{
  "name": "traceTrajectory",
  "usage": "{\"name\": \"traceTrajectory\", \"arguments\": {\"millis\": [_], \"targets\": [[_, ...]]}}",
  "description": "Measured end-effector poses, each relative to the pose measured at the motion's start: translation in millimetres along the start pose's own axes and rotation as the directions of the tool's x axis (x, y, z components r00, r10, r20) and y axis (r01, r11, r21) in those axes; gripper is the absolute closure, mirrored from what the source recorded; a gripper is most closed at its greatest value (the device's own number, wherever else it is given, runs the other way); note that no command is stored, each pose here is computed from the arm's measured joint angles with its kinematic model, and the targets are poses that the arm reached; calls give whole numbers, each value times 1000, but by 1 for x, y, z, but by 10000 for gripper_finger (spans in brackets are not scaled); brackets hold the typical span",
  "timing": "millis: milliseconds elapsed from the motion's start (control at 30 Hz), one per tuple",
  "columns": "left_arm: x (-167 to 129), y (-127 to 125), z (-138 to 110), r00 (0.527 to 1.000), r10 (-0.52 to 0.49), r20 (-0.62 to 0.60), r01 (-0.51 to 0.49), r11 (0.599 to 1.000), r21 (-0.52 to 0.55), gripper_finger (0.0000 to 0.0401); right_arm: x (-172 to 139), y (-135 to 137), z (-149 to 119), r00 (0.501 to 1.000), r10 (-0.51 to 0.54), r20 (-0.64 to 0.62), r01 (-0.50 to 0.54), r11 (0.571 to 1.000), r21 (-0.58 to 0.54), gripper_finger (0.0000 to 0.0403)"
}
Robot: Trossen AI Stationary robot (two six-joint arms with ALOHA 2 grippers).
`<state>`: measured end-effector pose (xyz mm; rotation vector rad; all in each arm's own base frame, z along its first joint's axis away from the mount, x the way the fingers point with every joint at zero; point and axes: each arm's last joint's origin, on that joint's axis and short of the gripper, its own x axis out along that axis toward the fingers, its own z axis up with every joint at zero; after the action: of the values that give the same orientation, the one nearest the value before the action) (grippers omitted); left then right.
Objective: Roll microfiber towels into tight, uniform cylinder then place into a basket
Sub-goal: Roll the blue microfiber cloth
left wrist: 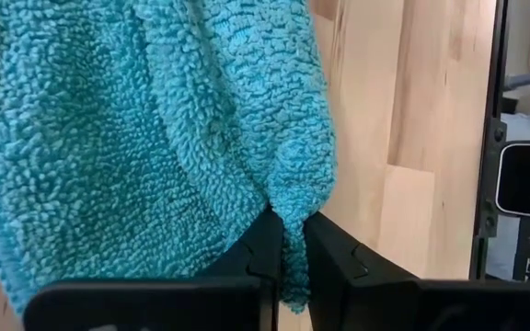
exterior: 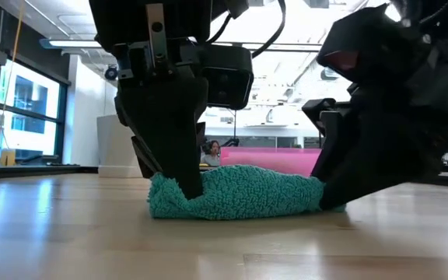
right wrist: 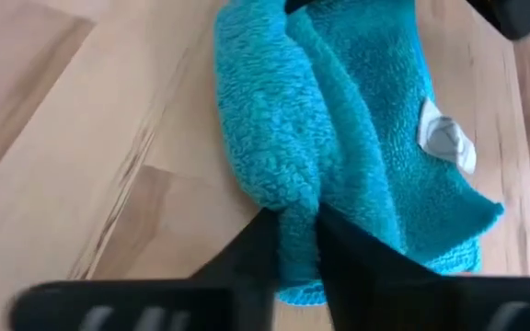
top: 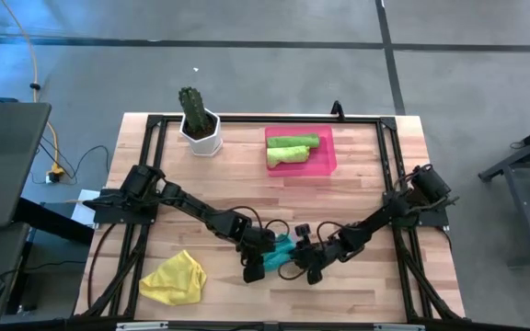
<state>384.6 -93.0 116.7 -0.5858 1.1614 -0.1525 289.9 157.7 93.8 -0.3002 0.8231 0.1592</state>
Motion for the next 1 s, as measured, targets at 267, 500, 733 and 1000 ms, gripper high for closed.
{"name": "traceTrajectory", "arguments": {"millis": [267,500,733,1000], "targets": [[0,0,0,1000,-3,-1,3,1000,-1,364,2,-5,-1,995,100,-16,-97,986,134,388],[-6,-3,-1,1000,-7,-10,7,1000,9,349,8,-20,4,925,379,28,-367,871,326,399],[-27,-10,-4,998,64,5,-64,996,59,345,12,-41,7,840,535,94,-503,700,507,401],[-46,-25,-11,978,193,78,-203,966,161,345,15,-57,6,837,537,108,-457,574,679,402]]}}
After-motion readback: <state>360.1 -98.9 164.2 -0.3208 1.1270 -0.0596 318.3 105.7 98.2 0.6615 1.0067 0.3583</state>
